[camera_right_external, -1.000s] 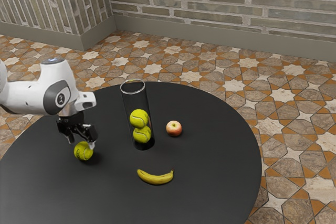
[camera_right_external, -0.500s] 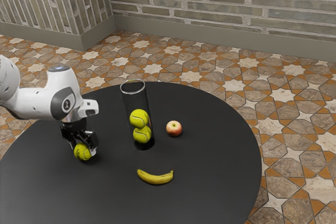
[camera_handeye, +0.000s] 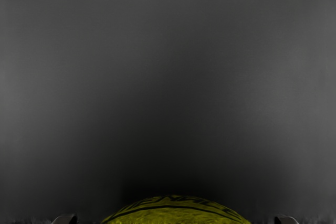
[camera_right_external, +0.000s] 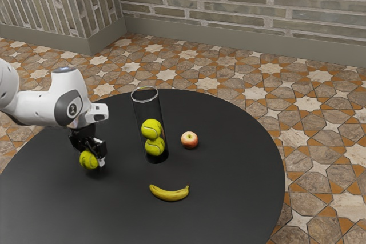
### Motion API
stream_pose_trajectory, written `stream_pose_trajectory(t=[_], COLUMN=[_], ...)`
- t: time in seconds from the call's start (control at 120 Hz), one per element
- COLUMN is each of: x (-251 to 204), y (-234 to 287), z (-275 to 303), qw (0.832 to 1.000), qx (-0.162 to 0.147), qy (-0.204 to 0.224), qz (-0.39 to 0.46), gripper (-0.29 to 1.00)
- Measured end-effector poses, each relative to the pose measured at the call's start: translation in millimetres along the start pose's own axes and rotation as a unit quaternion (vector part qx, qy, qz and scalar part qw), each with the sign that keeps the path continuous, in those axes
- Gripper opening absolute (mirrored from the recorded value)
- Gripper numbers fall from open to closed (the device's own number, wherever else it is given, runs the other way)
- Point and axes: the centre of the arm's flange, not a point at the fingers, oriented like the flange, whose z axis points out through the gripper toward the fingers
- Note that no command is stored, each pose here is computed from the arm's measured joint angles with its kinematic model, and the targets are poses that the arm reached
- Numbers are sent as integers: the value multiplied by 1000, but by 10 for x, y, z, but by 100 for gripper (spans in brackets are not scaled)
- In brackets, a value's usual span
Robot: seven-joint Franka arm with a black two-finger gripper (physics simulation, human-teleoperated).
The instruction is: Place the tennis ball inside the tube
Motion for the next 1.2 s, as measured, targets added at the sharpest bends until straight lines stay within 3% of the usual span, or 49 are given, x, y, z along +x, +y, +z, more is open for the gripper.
stream_pose_trajectory(t=[0.292,0.575,0.733,0.95,1.2], x=[344,453,648,1127,1354], y=[355,727,1135,1285,1429], z=[-1358,-2534,-2678,-2625,-2516], qw=[999,998,994,993,991], qx=[-6,-9,-14,-22,-25], qy=[21,13,4,4,0], qz=[31,67,104,120,131], gripper=[35,36,36,36,36])
